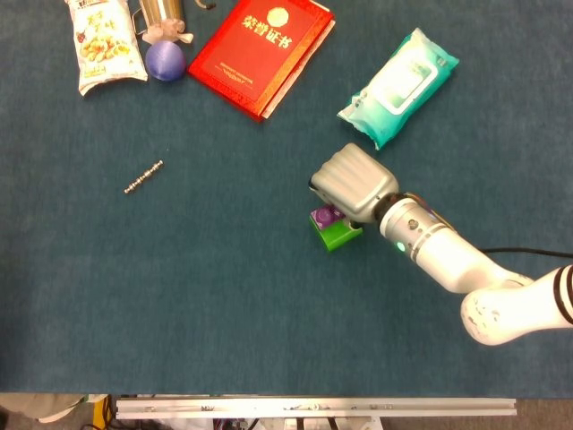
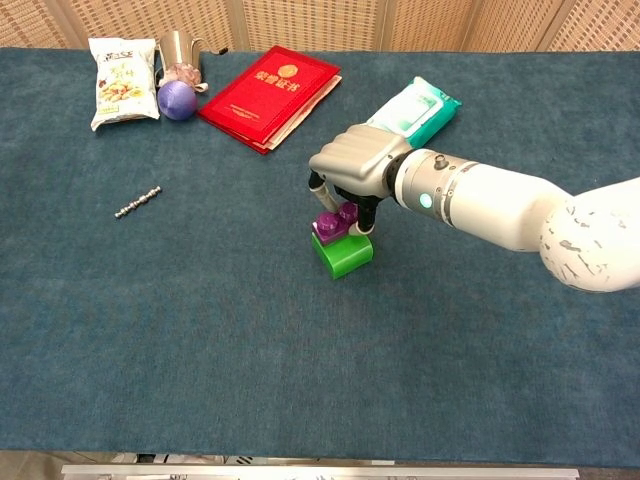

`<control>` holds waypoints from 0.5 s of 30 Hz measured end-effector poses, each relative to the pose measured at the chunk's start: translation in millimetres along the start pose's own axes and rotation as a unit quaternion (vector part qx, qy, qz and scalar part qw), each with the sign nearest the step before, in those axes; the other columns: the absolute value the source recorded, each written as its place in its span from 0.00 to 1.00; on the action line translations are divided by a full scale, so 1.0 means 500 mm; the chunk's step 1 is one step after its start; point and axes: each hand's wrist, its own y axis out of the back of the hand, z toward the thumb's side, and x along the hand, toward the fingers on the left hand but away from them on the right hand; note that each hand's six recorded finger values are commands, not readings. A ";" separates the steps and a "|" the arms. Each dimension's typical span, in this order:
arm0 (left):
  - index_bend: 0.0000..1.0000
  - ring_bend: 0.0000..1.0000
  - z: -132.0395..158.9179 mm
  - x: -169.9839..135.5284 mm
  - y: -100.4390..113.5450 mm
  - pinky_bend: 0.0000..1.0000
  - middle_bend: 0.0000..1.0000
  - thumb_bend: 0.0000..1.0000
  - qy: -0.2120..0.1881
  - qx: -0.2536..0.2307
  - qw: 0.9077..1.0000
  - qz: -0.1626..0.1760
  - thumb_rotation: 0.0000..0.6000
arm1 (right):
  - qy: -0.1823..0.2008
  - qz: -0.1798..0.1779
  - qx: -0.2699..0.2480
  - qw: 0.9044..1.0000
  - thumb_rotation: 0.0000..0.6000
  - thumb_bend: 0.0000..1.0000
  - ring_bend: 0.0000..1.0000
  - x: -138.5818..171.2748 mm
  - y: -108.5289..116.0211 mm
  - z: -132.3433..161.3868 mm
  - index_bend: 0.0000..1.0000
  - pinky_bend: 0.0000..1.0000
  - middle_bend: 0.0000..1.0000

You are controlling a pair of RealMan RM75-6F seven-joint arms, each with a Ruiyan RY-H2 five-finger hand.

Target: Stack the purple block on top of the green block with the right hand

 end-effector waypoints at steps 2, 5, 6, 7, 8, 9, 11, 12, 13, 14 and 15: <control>0.24 0.19 -0.001 0.000 -0.001 0.09 0.24 0.29 0.000 0.000 1.000 0.000 1.00 | 0.000 0.001 0.001 1.000 1.00 0.27 0.93 0.000 -0.002 0.001 0.70 1.00 0.88; 0.24 0.19 -0.001 -0.001 -0.002 0.09 0.24 0.29 0.001 0.000 1.000 -0.001 1.00 | 0.000 0.002 0.002 1.000 1.00 0.27 0.93 0.000 -0.004 0.002 0.70 1.00 0.88; 0.24 0.19 -0.002 -0.001 -0.002 0.09 0.23 0.29 0.001 0.000 1.000 -0.001 1.00 | 0.000 0.002 0.003 1.000 1.00 0.27 0.93 0.000 -0.005 0.003 0.70 1.00 0.88; 0.24 0.19 -0.002 -0.001 -0.003 0.09 0.24 0.29 0.002 0.000 1.000 -0.002 1.00 | -0.001 0.002 0.004 1.000 1.00 0.27 0.93 0.000 -0.005 0.003 0.70 1.00 0.88; 0.24 0.19 -0.003 -0.001 -0.003 0.09 0.24 0.29 0.002 0.000 1.000 -0.002 1.00 | -0.001 0.001 0.005 1.000 1.00 0.27 0.93 0.000 -0.005 0.003 0.70 1.00 0.88; 0.24 0.19 -0.003 -0.001 -0.004 0.09 0.24 0.29 0.002 0.000 1.000 -0.003 1.00 | -0.001 0.001 0.006 1.000 1.00 0.27 0.93 0.000 -0.006 0.003 0.70 1.00 0.88; 0.24 0.19 -0.004 -0.001 -0.004 0.09 0.24 0.29 0.002 -0.001 1.000 -0.002 1.00 | -0.002 0.001 0.008 1.000 1.00 0.27 0.93 0.000 -0.007 0.003 0.70 1.00 0.88; 0.24 0.19 -0.004 -0.001 -0.004 0.09 0.24 0.29 0.002 -0.001 1.000 -0.002 1.00 | -0.002 0.002 0.008 1.000 1.00 0.27 0.93 0.000 -0.009 0.004 0.70 1.00 0.88; 0.24 0.19 -0.004 -0.001 -0.004 0.09 0.24 0.29 0.002 -0.001 1.000 -0.002 1.00 | -0.002 0.002 0.009 1.000 1.00 0.27 0.93 0.000 -0.010 0.005 0.70 1.00 0.88; 0.24 0.19 -0.005 -0.002 -0.005 0.09 0.24 0.29 0.003 -0.001 1.000 -0.002 1.00 | -0.002 0.003 0.010 1.000 1.00 0.27 0.93 -0.001 -0.011 0.006 0.70 1.00 0.88; 0.24 0.19 -0.005 -0.002 -0.005 0.09 0.24 0.29 0.003 -0.001 1.000 -0.002 1.00 | -0.001 0.003 0.011 1.000 1.00 0.27 0.93 -0.001 -0.013 0.006 0.70 1.00 0.88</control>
